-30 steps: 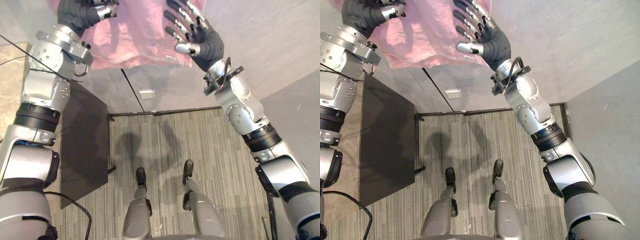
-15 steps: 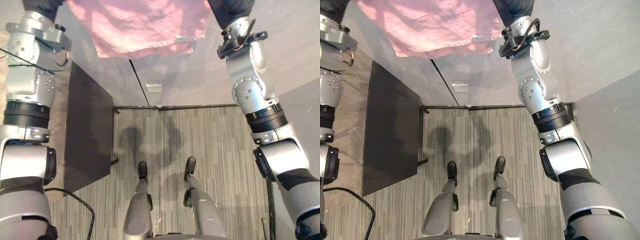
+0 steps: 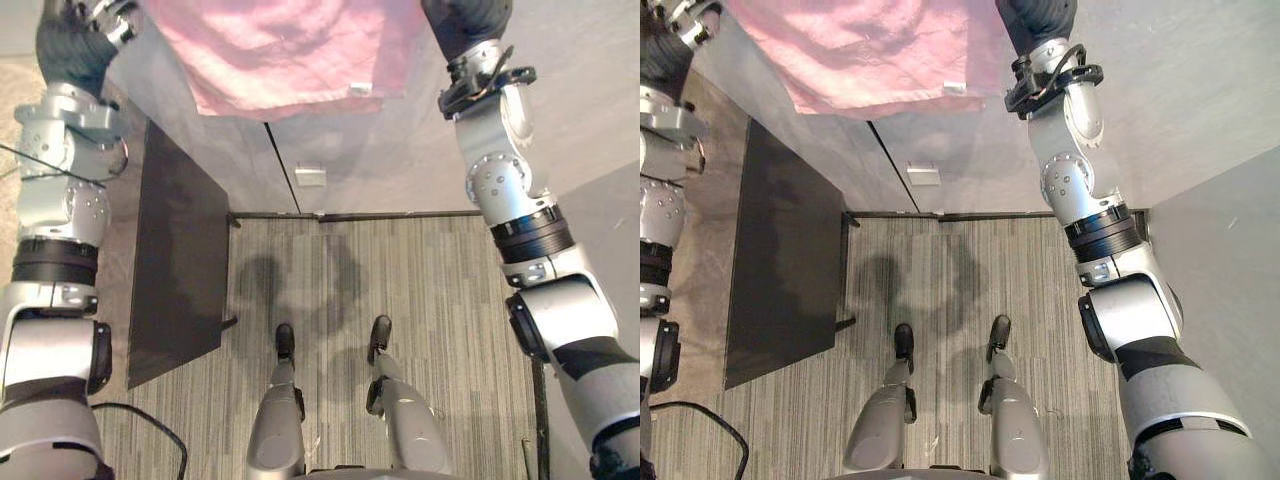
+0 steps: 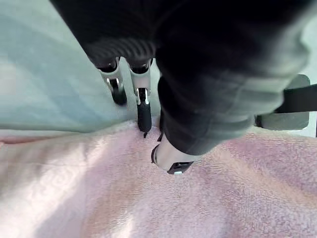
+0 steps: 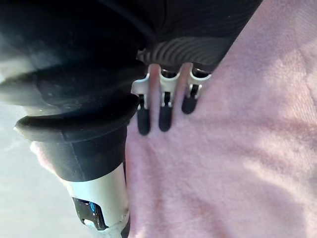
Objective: Organize washtable
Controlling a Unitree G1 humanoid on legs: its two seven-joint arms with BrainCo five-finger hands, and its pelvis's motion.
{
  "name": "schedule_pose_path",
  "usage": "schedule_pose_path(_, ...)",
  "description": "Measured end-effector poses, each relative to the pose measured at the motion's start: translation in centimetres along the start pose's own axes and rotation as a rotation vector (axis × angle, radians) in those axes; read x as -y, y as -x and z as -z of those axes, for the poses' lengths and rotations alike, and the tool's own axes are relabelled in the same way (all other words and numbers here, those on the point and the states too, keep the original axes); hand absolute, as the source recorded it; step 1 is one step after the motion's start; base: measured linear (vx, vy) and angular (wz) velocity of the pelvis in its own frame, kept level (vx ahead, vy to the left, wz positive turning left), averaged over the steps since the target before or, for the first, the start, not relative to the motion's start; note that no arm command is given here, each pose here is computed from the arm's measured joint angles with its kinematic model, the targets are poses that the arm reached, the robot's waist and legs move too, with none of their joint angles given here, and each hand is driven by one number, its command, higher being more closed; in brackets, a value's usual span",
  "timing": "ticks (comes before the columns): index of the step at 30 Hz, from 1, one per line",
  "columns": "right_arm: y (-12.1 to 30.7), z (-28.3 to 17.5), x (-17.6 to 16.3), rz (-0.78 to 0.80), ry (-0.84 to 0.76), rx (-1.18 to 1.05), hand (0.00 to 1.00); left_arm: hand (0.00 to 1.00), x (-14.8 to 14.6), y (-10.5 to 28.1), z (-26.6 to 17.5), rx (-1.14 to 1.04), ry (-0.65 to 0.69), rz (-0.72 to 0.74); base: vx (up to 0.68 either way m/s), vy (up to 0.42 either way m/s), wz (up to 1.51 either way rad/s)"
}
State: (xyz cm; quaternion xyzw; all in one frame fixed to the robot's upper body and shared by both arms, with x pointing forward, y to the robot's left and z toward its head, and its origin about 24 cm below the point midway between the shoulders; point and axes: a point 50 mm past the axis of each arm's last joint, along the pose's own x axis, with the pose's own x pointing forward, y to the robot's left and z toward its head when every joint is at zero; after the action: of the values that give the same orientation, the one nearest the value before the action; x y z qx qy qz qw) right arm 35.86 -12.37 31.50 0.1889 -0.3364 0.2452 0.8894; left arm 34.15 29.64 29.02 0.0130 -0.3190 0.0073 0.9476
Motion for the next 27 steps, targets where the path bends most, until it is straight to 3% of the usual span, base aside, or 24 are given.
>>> schedule_pose_path(7, 8.8, 4.8, 4.2, 0.142, -0.023, -0.218, 0.0, 0.0, -2.8, 4.9, 4.0, -0.158, -0.011, -0.088, -0.05, 0.028, -0.06)
schedule_pose_path(13, 18.1, 5.8, 8.1, 0.446, -0.103, -0.252, 0.0, 0.0, -6.2, 10.5, 5.9, -0.221, 0.037, -0.255, -0.03, 0.034, -0.13)
schedule_pose_path(17, 26.3, 4.8, 10.2, 0.769, -0.119, -0.207, 0.0, 0.0, -5.5, 16.5, 8.0, -0.268, 0.126, -0.354, 0.03, 0.045, -0.02)
schedule_pose_path(21, 34.8, 0.3, 12.0, 1.194, 0.009, -0.006, 0.0, 0.0, -4.2, 22.5, 10.3, -0.362, 0.181, -0.531, 0.05, 0.029, 0.07)
schedule_pose_path(24, 39.3, -1.7, 12.2, 1.43, 0.087, 0.094, 0.0, 0.0, -3.5, 25.3, 11.4, -0.419, 0.181, -0.645, 0.04, 0.015, 0.09)
schedule_pose_path(25, 43.0, -2.5, 11.8, 1.616, 0.129, 0.137, 0.0, 0.0, -2.9, 27.3, 11.9, -0.46, 0.183, -0.714, 0.03, 0.016, 0.05)
schedule_pose_path(27, 45.4, -2.6, 11.0, 1.741, 0.143, 0.148, 0.0, 0.0, -2.3, 28.7, 12.3, -0.491, 0.181, -0.749, 0.03, 0.007, 0.13)
